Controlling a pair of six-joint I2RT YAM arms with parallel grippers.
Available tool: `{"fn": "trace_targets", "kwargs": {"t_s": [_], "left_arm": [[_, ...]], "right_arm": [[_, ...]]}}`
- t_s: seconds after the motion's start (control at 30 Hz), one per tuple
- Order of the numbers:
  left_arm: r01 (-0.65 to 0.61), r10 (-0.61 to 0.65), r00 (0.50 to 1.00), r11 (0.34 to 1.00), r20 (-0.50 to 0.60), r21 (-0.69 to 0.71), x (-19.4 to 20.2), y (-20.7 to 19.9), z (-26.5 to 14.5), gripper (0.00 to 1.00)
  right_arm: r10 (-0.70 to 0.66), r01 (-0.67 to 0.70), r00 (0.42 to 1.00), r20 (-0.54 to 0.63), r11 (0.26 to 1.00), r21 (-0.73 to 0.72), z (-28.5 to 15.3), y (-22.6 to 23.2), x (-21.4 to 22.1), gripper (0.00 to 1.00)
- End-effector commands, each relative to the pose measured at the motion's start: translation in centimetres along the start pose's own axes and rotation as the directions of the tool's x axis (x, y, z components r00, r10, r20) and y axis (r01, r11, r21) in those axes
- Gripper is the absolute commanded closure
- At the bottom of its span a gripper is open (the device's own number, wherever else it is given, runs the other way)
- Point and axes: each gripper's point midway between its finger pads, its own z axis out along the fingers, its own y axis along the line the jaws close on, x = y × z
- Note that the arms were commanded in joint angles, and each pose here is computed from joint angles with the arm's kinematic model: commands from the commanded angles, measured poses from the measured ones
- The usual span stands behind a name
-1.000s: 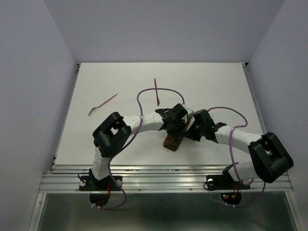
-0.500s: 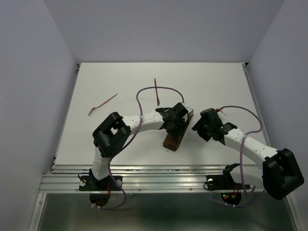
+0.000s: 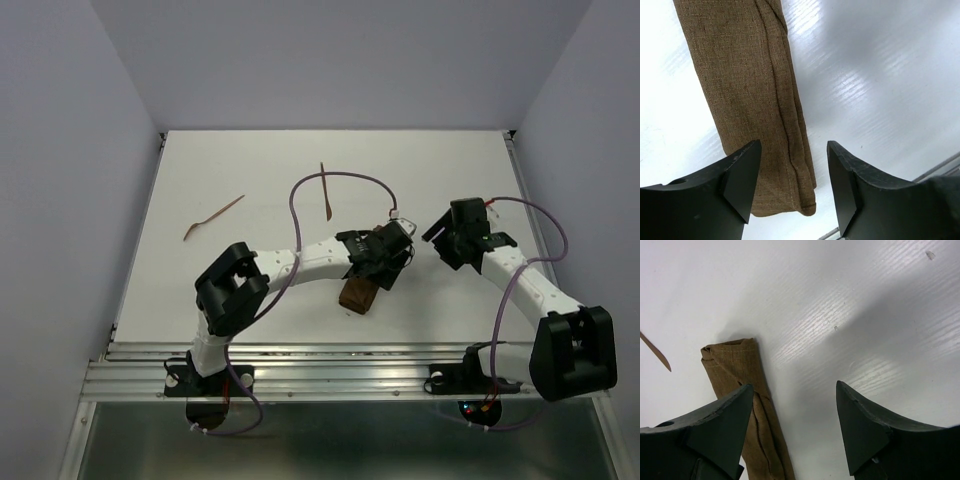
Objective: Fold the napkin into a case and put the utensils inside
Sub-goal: Pick up the smaller rectangle-folded napkin from the center of the board.
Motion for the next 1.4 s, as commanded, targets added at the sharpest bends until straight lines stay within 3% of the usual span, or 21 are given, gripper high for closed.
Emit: {"fn": "trace_targets", "kwargs": {"t_s": [0.0, 0.13, 0.3, 0.57, 1.0, 1.27, 1.37], "left_arm": [[0.013, -0.008, 0.999, 0.993, 0.044, -0.12, -1.2, 1.0, 0.1, 0.33], [0.022, -0.01, 0.997, 0.986, 0.071, -0.168, -1.9, 1.4, 0.5, 0.31], [0.027, -0.006, 0.994, 0.98, 0.105, -0.198, -2.9, 1.3, 0.8, 0.43], [-0.02, 0.041, 0.996, 0.972, 0.083, -0.233, -2.3, 0.6, 1.9, 0.49], [-0.068, 0.079, 0.997, 0.954, 0.026, -0.291, -0.9, 0.9, 4.3, 0.51], [-0.102, 0.103, 0.995, 0.943, -0.014, -0.317, 0.2, 1.3, 5.8, 0.62], [-0.118, 0.114, 0.993, 0.938, -0.032, -0.325, 0.7, 1.5, 6.2, 0.71]], "right_arm": [[-0.052, 0.051, 0.999, -0.006, 0.997, -0.049, -0.3, 1.6, -1.1, 0.27], [-0.035, 0.035, 0.999, -0.014, 0.998, -0.056, -0.2, 1.5, -1.3, 0.25], [-0.019, 0.018, 1.0, -0.011, 0.994, -0.104, -0.8, 2.7, -1.7, 0.22], [-0.013, 0.013, 1.0, 0.003, 0.995, -0.098, -0.8, 2.4, -2.6, 0.19], [0.01, -0.01, 1.0, 0.002, 0.998, -0.065, -0.3, 0.1, -3.6, 0.16], [0.015, -0.014, 1.0, 0.011, 0.998, -0.058, -0.2, -0.2, -4.1, 0.16], [0.014, -0.013, 1.0, 0.013, 0.998, -0.058, -0.3, -0.2, -4.1, 0.16]]}}
